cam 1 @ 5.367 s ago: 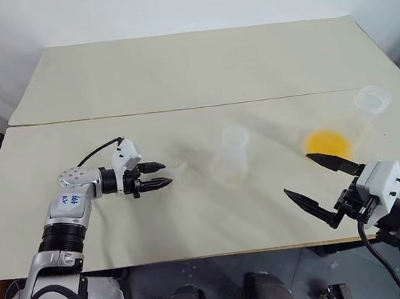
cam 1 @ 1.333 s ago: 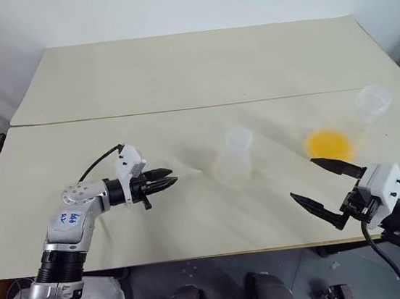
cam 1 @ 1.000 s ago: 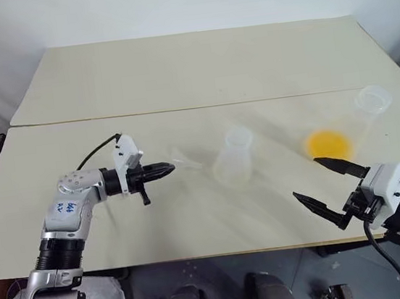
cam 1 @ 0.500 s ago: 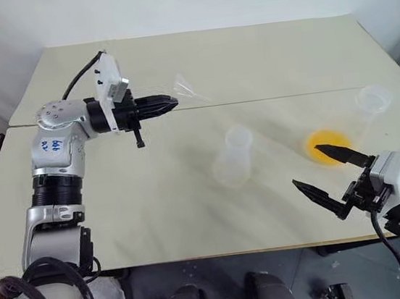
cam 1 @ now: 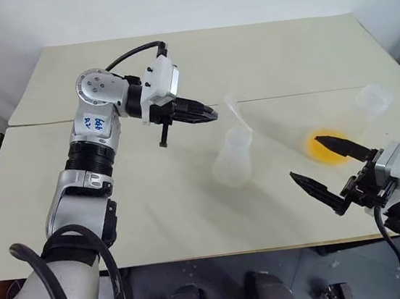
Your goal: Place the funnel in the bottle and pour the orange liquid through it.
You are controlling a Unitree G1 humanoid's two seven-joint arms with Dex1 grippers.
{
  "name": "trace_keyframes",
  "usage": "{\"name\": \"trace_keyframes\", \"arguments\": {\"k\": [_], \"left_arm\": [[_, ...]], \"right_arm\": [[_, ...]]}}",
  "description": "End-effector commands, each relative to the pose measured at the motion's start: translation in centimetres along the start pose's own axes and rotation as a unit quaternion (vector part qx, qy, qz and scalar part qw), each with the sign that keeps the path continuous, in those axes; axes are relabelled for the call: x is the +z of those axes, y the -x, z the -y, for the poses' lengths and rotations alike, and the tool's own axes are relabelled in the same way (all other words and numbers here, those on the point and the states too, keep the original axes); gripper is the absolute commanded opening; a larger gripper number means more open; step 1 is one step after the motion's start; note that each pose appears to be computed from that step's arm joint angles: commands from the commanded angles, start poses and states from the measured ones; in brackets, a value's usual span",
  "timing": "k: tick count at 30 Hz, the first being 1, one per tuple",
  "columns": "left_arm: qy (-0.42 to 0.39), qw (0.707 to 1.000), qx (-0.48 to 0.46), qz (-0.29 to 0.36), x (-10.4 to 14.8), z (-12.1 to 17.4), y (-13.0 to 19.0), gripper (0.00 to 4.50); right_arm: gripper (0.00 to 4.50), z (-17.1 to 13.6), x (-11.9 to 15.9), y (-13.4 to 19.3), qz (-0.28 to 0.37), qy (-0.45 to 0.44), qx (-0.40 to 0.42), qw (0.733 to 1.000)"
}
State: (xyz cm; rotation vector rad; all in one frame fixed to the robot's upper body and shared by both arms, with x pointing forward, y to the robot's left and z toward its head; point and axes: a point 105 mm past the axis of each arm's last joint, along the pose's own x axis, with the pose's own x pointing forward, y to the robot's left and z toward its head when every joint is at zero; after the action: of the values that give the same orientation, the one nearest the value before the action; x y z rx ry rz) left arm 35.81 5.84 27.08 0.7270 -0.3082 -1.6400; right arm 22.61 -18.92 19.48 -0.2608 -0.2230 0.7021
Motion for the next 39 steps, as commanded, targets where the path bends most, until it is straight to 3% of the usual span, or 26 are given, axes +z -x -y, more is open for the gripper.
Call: {"name": "trace_keyframes", "arguments": {"k": [1, 19, 27, 39], "left_arm": [[-0.048, 0.999, -0.017, -0.016, 1.2, -0.5, 0.3, 0.02], [-0.109, 0.992, -0.06, -0.035, 1.6, -0.2, 0.2, 0.02], [-0.095, 0.994, -0.042, -0.017, 2.2, -0.5, 0.9, 0.02], [-0.087, 0.992, -0.07, -0.057, 0.9, 0.7, 1.2, 0.02]], "right_arm": [[4.5, -0.4, 1.1, 0.1, 0.015, 0.021, -0.007, 1.0], [4.5, -0.5, 0.8, 0.3, 0.008, 0.028, -0.021, 0.999], [4.5, -0.6, 0.4, 0.7, 0.002, 0.026, -0.022, 0.999], [4.5, -0.3, 0.1, 0.5, -0.002, 0.029, -0.019, 0.999]]}}
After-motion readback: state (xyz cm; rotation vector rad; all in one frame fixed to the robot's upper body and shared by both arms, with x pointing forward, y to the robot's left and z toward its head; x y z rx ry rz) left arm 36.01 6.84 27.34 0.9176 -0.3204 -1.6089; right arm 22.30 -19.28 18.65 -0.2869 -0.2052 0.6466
